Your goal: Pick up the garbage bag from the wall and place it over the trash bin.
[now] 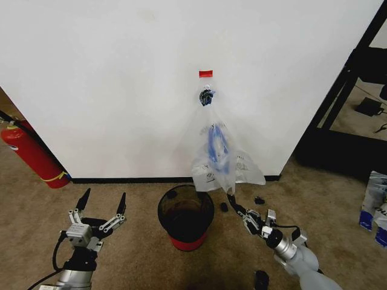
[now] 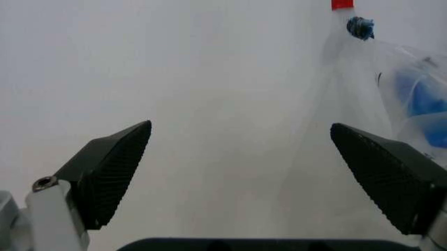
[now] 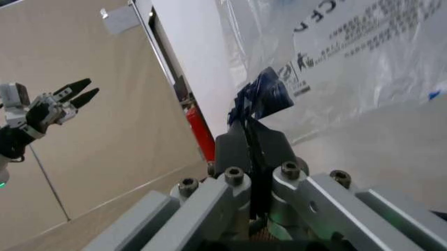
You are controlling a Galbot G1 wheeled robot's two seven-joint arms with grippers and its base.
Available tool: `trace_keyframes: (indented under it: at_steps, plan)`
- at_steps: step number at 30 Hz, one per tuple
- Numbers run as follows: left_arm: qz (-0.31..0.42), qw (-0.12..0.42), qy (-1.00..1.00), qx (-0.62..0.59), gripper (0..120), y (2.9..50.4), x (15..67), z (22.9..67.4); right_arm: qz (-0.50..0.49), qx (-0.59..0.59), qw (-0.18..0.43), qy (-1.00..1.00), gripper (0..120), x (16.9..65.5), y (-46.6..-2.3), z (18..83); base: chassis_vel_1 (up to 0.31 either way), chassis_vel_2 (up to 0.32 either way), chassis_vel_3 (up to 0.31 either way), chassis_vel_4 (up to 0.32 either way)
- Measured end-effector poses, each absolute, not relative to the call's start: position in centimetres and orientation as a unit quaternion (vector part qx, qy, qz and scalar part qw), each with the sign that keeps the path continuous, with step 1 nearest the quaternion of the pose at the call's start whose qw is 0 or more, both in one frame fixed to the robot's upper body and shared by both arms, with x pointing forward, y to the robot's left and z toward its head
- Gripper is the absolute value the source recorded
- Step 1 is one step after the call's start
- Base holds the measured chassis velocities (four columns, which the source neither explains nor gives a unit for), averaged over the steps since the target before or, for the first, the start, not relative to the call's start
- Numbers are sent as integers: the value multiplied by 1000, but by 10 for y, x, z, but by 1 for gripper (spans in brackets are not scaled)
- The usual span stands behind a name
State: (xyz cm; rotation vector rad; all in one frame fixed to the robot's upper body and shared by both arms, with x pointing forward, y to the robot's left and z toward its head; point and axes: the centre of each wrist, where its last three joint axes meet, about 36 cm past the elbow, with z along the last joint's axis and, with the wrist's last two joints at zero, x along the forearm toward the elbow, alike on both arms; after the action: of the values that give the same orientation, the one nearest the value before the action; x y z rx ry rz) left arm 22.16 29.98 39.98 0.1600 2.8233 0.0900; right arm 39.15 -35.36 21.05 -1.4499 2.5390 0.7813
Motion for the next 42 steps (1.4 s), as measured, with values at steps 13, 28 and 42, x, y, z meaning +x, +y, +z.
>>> trace_keyframes:
  at_steps: [13, 28, 42]
  plan:
    - [20, 148, 987, 53, 100, 294, 238, 405, 247, -335, 151, 897, 0, 446, -273, 237, 0, 0, 0, 0]
    - [87, 178, 962, 189, 100, 319, 321, 434, 222, -361, 148, 893, 0, 470, -240, 248, 0, 0, 0, 0]
    - [52, 105, 952, 284, 100, 263, 385, 454, 221, -355, 153, 895, 0, 470, -235, 245, 0, 0, 0, 0]
